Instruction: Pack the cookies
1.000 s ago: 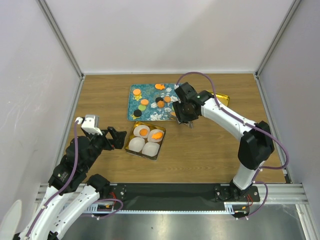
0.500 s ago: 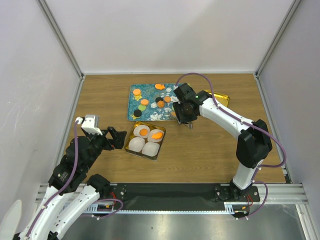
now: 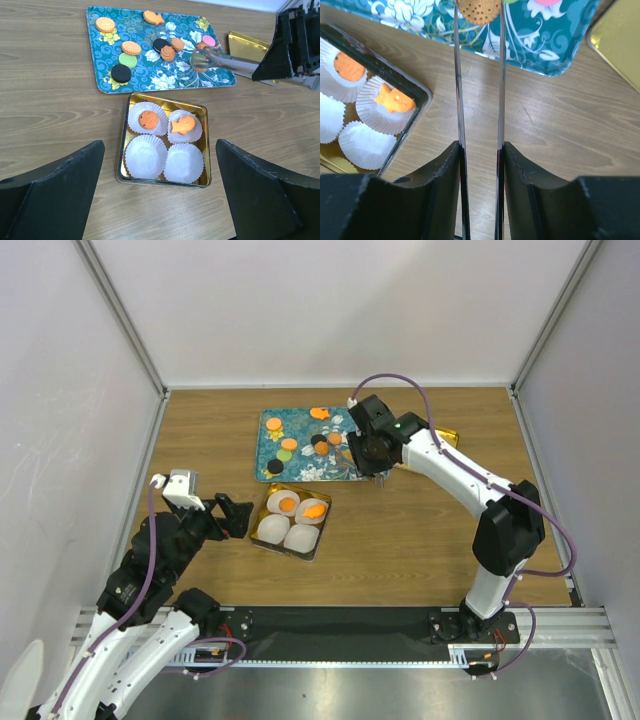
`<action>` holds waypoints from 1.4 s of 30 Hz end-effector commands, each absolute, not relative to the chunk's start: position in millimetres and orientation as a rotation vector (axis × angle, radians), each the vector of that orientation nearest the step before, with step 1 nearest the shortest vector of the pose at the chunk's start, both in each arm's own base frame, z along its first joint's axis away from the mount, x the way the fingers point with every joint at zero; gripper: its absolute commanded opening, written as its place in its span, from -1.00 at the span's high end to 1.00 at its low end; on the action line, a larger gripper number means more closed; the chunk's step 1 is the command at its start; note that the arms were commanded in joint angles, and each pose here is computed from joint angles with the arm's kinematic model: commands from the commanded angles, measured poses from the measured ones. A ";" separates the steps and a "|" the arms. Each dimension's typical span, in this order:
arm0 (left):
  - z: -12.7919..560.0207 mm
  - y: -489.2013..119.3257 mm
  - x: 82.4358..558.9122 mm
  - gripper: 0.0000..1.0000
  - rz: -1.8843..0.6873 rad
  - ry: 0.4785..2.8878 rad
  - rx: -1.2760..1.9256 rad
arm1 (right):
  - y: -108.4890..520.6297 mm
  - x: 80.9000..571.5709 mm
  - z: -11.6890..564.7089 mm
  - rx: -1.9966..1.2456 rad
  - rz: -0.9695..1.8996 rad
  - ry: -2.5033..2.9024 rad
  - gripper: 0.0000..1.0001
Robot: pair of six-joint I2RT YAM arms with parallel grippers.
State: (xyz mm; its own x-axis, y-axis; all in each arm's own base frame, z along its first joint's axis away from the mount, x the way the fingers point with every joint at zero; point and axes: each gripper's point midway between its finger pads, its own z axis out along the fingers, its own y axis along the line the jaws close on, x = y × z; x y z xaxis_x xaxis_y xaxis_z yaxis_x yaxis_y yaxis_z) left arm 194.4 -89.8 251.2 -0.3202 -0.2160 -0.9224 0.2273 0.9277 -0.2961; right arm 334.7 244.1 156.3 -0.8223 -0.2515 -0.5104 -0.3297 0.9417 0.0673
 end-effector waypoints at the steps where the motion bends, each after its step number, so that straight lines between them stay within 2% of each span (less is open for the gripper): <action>1: 253.4 -87.8 198.0 -0.99 -0.426 1.828 0.006 | 244.7 349.6 187.3 -0.391 0.222 2.499 0.32; 8: 252.8 -88.1 198.3 -1.00 -0.426 1.831 0.005 | 257.7 330.0 218.9 -0.439 0.300 2.443 0.31; 14: 253.5 -87.8 198.4 -0.99 -0.426 1.828 0.003 | 286.3 278.8 243.0 -0.583 0.388 2.387 0.30; 20: 253.2 -87.9 198.6 -0.99 -0.425 1.829 0.004 | 304.8 221.2 243.2 -0.731 0.430 2.385 0.28; 26: 254.1 -86.9 198.3 -0.99 -0.424 1.824 -0.002 | 307.0 174.4 215.4 -0.838 0.402 2.444 0.27; 42: 253.2 -87.3 198.4 -1.00 -0.423 1.829 0.000 | 317.1 149.5 179.9 -0.929 0.393 2.503 0.23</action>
